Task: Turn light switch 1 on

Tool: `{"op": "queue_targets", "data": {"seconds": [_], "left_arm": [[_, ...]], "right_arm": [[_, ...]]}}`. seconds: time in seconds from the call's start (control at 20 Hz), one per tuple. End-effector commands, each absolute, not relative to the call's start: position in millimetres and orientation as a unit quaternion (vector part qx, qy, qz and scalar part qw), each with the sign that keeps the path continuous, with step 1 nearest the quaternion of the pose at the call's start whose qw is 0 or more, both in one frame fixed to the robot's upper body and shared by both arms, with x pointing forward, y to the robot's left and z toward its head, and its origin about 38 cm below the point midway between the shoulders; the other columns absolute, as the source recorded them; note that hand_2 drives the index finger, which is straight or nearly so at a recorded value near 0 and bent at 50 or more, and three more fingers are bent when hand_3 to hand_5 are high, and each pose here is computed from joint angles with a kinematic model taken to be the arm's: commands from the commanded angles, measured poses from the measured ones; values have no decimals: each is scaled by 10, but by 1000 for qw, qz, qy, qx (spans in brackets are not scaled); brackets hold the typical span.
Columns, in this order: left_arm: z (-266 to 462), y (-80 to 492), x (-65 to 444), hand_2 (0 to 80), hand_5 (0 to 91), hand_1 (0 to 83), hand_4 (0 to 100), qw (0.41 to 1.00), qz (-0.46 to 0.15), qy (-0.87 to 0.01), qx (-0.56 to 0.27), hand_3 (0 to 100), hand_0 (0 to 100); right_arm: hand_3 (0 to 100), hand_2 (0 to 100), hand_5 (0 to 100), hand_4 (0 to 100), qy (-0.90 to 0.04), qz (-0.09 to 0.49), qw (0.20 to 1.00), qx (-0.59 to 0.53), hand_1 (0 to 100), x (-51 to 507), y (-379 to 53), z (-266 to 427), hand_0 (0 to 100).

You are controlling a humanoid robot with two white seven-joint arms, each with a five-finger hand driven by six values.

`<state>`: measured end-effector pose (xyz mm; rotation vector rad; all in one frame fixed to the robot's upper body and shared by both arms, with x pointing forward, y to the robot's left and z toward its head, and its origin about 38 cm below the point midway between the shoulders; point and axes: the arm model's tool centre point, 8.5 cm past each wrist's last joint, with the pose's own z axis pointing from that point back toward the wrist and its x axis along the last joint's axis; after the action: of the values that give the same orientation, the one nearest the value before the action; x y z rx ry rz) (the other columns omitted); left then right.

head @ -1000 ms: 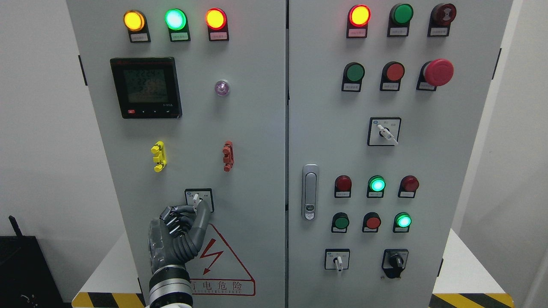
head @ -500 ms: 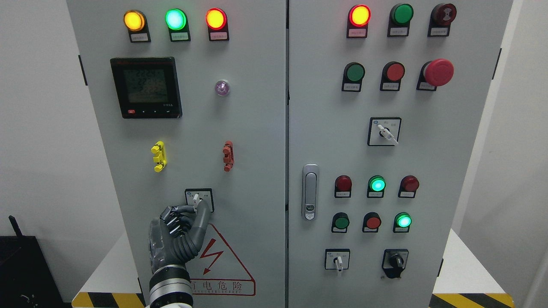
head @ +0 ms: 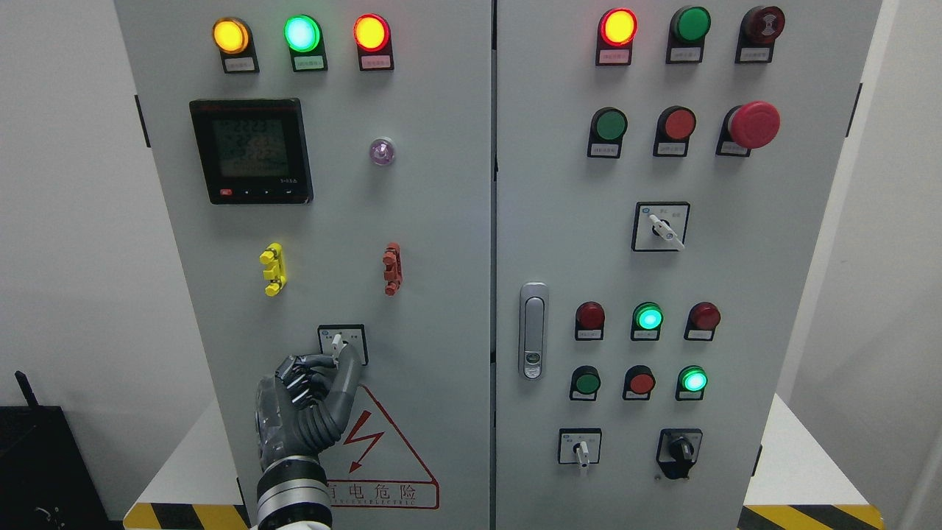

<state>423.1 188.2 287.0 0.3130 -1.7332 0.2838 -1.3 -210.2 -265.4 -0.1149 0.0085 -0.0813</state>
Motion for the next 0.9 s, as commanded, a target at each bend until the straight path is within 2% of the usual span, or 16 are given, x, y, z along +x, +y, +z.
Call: {"op": "queue_targets", "data": {"seconds": [0.0,0.85], "left_arm": [[2876,1878,4230,591,859,651,945,627,123,-757,139,900,391],[2872,1866,4231,599,860,615,947,629,121,-756,138,902,458]], "right_arm": [[0,0,0,0,4,-41,998,-57,0,-15,-2102,-2654,502],[0,0,0,0,4,-41,998,-57,0,-15,-2102,-2654,502]]}}
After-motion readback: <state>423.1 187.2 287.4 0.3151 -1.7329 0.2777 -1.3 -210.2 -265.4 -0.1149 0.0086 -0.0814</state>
